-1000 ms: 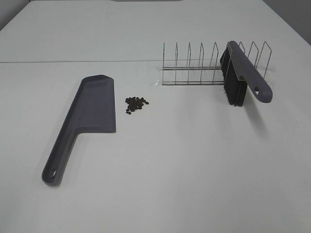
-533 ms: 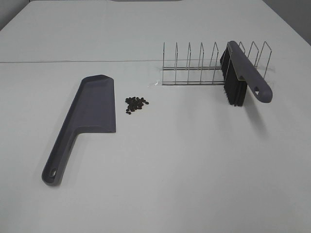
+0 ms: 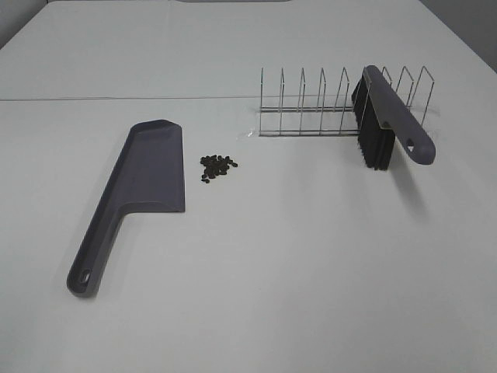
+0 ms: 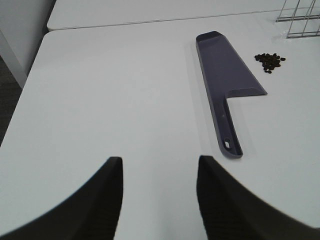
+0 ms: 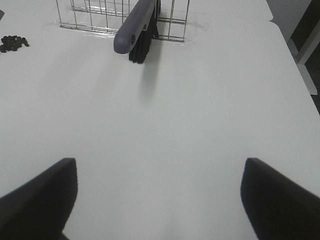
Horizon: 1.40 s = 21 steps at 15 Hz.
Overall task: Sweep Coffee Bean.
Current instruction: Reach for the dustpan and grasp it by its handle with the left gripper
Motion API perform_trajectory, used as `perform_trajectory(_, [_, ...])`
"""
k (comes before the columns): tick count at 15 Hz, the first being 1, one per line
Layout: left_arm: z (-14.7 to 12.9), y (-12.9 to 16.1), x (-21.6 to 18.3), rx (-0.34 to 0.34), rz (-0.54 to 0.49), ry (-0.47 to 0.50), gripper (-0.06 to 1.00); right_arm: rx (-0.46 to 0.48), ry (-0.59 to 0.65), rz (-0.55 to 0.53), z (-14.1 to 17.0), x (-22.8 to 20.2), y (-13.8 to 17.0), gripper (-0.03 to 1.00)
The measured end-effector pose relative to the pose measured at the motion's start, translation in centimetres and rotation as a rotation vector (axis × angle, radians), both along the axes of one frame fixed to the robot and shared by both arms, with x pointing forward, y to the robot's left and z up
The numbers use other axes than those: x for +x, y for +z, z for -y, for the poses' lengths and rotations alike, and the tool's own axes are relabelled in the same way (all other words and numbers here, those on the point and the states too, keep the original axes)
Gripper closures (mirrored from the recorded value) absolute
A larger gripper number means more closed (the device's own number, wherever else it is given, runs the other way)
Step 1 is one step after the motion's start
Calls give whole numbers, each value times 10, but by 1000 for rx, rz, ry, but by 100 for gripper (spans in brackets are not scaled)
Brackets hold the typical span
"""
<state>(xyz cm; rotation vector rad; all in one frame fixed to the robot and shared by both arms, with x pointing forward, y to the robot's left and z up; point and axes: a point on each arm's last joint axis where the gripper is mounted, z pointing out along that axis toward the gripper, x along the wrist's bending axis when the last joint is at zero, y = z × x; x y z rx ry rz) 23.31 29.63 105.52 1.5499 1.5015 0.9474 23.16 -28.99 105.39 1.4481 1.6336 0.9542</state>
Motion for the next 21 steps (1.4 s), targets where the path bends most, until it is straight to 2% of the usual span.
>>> perform_trajectory(6, [1, 1, 0, -17, 7, -10, 49, 0, 0, 0, 0, 0, 0, 13])
perform_trajectory(9, [3, 20, 14, -51, 116, -16, 49, 0, 0, 0, 0, 0, 0, 13])
perform_trajectory(11, [4, 28, 34, -85, 117, -18, 49, 0, 0, 0, 0, 0, 0, 13])
perform_trajectory(12, [4, 31, 52, -111, 88, -16, 49, 0, 0, 0, 0, 0, 0, 13])
perform_trajectory(13, [3, 41, 89, -139, -3, -7, 49, 0, 0, 0, 0, 0, 0, 13])
perform_trajectory(15, [2, 49, 131, -146, -123, 1, 48, 0, 0, 0, 0, 0, 0, 13])
perform_trajectory(18, [2, 55, 187, -167, -259, 4, 38, 0, 0, 0, 0, 0, 0, 13])
perform_trajectory(21, [7, 26, 252, -207, -456, -1, 35, 0, 0, 0, 0, 0, 0, 13])
